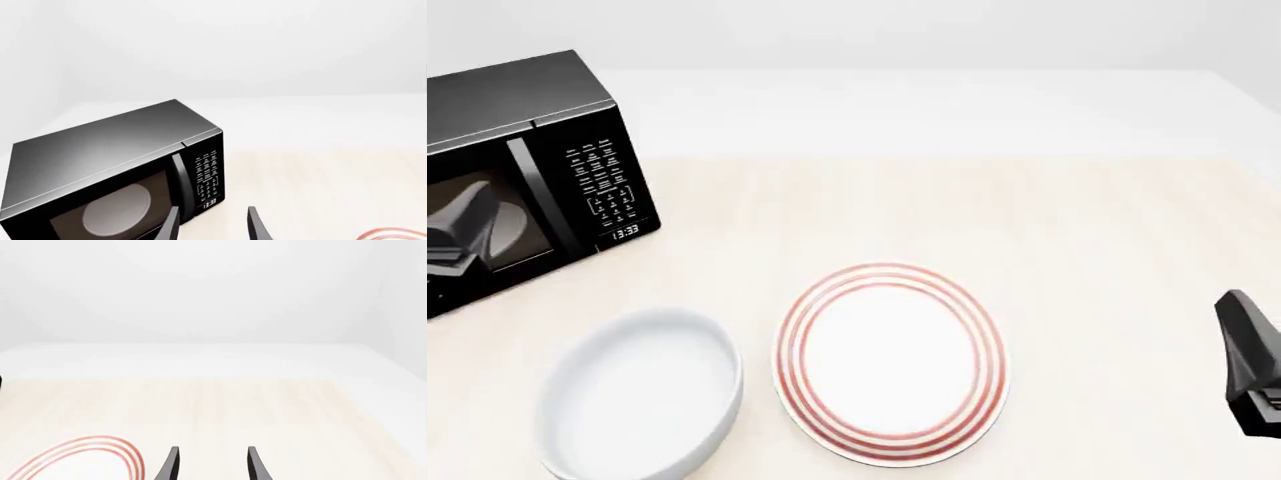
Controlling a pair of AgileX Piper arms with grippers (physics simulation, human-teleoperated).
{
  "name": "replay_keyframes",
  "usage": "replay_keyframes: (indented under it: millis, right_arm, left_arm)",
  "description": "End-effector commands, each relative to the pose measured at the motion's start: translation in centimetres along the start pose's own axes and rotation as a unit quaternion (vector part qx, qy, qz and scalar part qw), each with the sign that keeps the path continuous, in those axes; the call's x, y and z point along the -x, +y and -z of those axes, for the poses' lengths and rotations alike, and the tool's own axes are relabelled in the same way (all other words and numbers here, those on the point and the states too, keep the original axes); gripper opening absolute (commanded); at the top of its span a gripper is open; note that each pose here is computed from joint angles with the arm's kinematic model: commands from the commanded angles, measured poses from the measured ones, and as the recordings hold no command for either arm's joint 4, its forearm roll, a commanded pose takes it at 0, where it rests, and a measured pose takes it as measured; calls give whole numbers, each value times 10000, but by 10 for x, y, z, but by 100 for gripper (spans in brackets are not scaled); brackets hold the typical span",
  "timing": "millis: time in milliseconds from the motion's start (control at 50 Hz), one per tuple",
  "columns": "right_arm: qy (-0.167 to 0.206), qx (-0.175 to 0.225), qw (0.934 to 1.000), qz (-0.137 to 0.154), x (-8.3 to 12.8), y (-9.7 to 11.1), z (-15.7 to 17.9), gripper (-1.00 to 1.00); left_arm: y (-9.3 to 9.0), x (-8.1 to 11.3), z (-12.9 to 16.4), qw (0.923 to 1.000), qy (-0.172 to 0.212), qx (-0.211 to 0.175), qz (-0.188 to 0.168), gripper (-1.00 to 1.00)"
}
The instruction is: Open the microwave.
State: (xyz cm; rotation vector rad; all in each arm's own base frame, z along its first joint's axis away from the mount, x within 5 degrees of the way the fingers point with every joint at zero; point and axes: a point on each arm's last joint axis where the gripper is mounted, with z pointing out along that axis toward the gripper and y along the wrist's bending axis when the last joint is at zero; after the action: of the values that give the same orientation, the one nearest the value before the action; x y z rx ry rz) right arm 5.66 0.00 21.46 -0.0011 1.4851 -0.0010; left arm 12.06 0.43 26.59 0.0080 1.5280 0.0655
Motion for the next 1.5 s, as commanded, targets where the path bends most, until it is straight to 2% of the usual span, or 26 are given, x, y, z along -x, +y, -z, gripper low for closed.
replay_keyframes:
  millis: [20, 400, 420, 580, 1220, 1500]
  right_arm:
    - [0, 1, 10000, 0, 0, 0, 0, 100]
    - [1, 1, 10000, -1, 0, 0, 0, 100]
    - [1, 0, 10000, 0, 0, 0, 0, 100]
    - [1, 0, 10000, 0, 0, 0, 0, 100]
    - [0, 2, 10000, 0, 0, 0, 0, 100]
    - [0, 0, 10000, 0, 0, 0, 0, 100]
  left_arm:
    - [0, 1, -20, 9999, 42, 1, 93, 100]
    - [2, -6, -41, 9998, 154, 77, 87, 100]
    - [6, -5, -42, 9996, 159, 186, 136, 100]
    - [8, -8, -46, 9994, 210, 239, 159, 100]
    - [9, -36, -76, 9984, 454, 265, 200, 100]
    - [12, -40, -86, 9977, 568, 323, 203, 100]
